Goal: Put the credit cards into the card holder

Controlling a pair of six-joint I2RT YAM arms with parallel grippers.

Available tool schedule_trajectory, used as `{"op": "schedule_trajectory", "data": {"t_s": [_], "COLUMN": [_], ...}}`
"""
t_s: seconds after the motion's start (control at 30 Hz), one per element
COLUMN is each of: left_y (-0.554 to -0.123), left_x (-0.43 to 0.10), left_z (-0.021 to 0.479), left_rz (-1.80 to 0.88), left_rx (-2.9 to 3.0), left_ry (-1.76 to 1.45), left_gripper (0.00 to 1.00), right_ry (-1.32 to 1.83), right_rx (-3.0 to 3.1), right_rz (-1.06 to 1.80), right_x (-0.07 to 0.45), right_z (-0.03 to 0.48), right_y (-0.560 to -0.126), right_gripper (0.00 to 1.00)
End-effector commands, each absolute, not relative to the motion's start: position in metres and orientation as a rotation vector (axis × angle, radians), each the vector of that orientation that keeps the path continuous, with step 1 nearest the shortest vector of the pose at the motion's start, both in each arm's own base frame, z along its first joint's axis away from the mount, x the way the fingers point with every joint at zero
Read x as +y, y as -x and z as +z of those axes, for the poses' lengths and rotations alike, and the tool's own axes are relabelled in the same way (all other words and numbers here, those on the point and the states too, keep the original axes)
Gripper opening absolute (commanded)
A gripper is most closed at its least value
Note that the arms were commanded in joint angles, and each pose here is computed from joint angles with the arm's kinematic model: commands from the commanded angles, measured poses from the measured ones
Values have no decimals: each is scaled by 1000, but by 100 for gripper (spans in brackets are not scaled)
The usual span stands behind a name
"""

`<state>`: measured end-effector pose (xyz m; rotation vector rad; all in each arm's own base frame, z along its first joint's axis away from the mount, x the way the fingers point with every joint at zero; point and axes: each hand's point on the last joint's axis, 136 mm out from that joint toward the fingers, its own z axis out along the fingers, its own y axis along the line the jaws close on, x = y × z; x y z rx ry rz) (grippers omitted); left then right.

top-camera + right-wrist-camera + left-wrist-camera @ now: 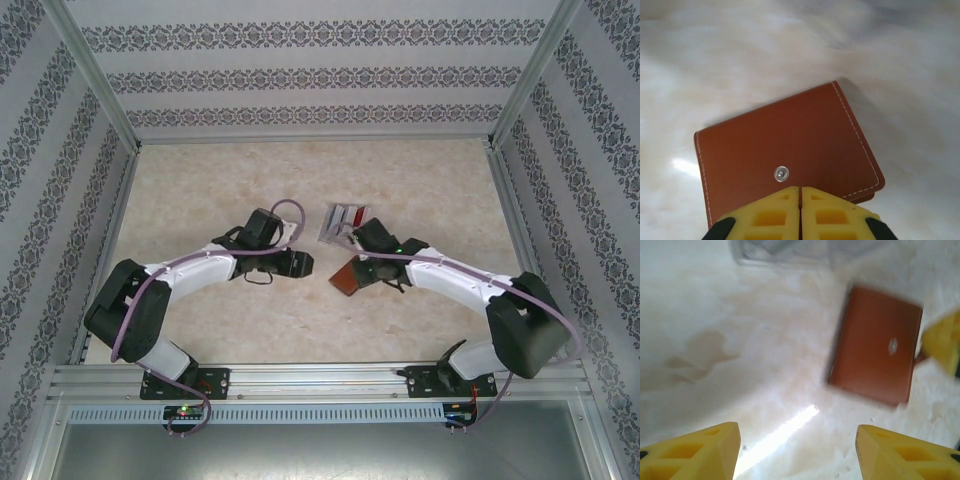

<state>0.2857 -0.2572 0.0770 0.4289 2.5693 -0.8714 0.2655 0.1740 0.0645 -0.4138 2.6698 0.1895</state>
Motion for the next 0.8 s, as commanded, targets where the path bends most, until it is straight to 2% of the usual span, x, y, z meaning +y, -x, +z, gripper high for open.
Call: {"op": "schedule_trajectory", "data": {"t_s": [0.0,0.2,0.27,0.37,0.5,0.6,0.77], "left_y": [-283,-277,-281,-290,-301,-302,-297], "left_x": [-281,-318,-324,-329,-328,-327,-320], "left_z": [81,81,83,83,82,83,78], "left_rz": [-899,-840,-835,-816,-760,-767,-745], "left_rx": [2443,2357,2360,2359,2385,2382,2422], "left_ry": [-585,-746,-751,-740,-693,-662,-652], "left_gripper": [63,66,66,67,65,65,64], "right_ry": [56,-486,-609,-793,-1252,-1665,-1866], "right_rx": [2673,2690,2696,2668,2557,2390,2254], "right_rz": [29,275,346,493,643,693,728], "right_x": [117,75,71,80,88,87,90], "right_z": [66,59,63,70,64,55,61], "right_y": [-261,-251,-244,-236,-228,-222,-238], "right_gripper": [23,44,48,59,68,68,71]}}
